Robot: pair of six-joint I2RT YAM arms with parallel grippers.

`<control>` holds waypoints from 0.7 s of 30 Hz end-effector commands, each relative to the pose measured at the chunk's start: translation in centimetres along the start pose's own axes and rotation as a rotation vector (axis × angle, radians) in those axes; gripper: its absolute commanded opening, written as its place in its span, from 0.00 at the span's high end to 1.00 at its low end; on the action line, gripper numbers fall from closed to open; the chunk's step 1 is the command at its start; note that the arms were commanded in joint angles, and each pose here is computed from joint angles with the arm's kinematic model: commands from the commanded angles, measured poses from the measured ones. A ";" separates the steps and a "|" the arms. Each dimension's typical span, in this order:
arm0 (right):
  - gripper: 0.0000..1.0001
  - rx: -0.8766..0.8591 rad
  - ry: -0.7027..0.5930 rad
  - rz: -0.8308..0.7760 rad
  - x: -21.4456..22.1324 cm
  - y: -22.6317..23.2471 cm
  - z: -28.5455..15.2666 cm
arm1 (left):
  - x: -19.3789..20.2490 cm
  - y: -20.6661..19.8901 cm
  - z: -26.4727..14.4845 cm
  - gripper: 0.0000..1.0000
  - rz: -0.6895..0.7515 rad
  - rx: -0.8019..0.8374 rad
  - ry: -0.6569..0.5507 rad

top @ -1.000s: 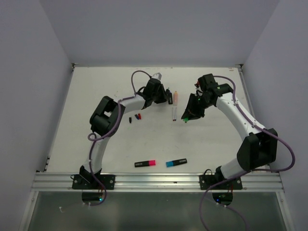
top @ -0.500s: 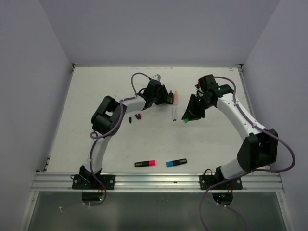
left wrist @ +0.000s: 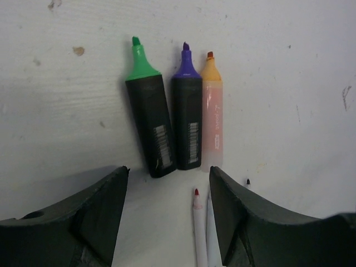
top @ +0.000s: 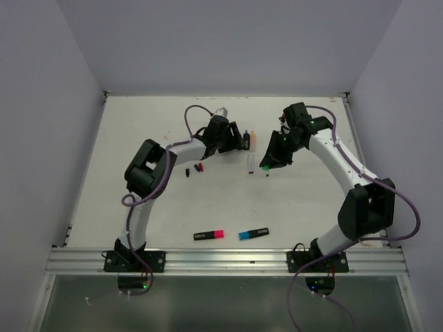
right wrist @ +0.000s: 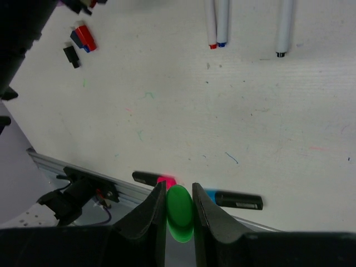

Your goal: Open the pen caps

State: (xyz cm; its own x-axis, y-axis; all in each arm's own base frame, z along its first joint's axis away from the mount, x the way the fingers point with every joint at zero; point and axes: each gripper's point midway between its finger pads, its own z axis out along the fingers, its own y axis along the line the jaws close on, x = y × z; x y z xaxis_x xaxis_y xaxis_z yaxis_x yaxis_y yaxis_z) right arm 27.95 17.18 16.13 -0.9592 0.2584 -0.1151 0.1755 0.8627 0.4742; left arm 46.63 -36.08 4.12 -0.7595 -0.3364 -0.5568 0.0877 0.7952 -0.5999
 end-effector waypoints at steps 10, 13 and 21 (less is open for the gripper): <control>1.00 -0.093 -0.054 0.021 -6.4 4.5 2.0 | -9.9 -2.3 -15.6 0.32 0.082 -0.112 -0.283; 1.00 -0.117 -0.068 0.006 -7.7 6.1 3.2 | -11.1 -2.0 -19.6 0.31 0.082 -0.144 -0.328; 1.00 -0.143 -0.041 -0.085 -9.8 12.1 10.4 | -10.9 -0.6 -28.5 0.30 0.105 -0.198 -0.374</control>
State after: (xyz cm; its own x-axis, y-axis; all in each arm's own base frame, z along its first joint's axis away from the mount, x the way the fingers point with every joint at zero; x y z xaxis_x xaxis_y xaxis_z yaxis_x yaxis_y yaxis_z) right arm 40.52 26.27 13.04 -0.9621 0.2233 -0.1563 0.1057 0.8343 0.5411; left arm 38.52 -21.51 28.59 -0.4395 -0.4389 -0.7837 0.0718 0.8526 -0.5177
